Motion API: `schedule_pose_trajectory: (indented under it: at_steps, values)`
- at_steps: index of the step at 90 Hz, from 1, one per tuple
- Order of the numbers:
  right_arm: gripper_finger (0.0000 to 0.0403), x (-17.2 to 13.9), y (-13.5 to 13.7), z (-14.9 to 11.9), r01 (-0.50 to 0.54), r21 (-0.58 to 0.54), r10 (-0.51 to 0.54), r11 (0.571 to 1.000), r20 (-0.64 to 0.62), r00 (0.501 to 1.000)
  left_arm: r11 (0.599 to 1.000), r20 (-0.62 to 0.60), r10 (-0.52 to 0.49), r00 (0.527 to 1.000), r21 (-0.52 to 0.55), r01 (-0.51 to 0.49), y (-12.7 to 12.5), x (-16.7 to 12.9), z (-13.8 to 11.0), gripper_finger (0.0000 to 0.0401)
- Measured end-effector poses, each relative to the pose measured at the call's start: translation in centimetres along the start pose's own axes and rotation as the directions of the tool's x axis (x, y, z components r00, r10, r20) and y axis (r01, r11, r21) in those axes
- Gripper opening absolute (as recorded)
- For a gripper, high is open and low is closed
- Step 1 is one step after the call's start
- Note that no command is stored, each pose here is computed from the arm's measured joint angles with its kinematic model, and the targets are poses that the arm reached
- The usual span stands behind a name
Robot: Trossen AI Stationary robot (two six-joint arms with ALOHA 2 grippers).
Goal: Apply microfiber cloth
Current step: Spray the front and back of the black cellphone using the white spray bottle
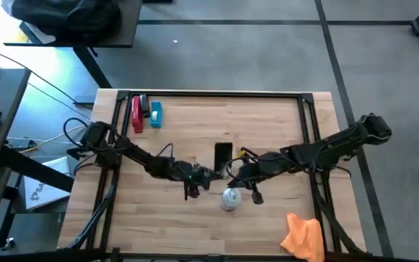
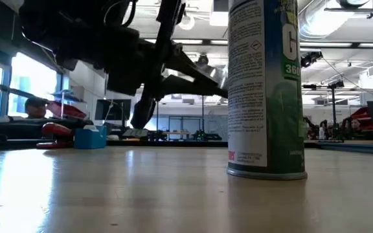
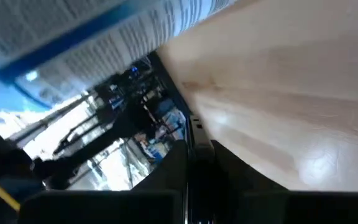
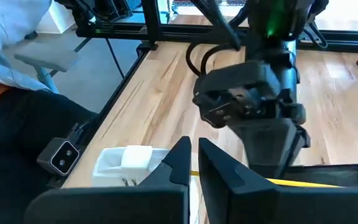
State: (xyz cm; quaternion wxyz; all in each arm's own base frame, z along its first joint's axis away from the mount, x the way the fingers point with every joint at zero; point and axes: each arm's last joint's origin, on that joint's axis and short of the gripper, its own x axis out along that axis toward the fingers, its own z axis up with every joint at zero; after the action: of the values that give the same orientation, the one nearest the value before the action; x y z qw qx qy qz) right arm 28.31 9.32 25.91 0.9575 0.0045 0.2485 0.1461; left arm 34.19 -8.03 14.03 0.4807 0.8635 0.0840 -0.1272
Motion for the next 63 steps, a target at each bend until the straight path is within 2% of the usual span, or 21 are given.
schedule_pose_trajectory:
  at_steps: [28,35,48,55,63]
  values:
    - [0.0000,0.0,0.0,0.0,0.000,0.005,0.000,1.000,0.000,1.000,0.987,0.058,0.029,0.998,0.156,-0.038,0.0,0.1,-0.1,0.0017]
    - [0.0000,0.0,0.0,0.0,0.000,0.009,0.000,1.000,0.000,1.000,0.990,-0.030,0.025,0.999,0.138,-0.021,0.2,0.1,-0.4,0.0017]
    - [0.0000,0.0,0.0,0.0,0.000,0.012,0.000,1.000,-0.001,1.000,0.999,-0.236,-0.013,0.972,0.027,0.020,0.6,-0.1,-1.4,0.0017]
    - [0.0000,0.0,0.0,0.0,0.001,0.009,-0.001,1.000,-0.001,1.000,0.998,-0.305,-0.054,0.951,0.008,0.059,0.7,-0.3,-1.5,0.0017]
    - [0.0000,0.0,0.0,0.0,0.002,0.009,-0.002,1.000,0.000,1.000,0.998,-0.328,-0.056,0.943,0.003,0.060,1.2,-0.7,-0.9,0.0017]
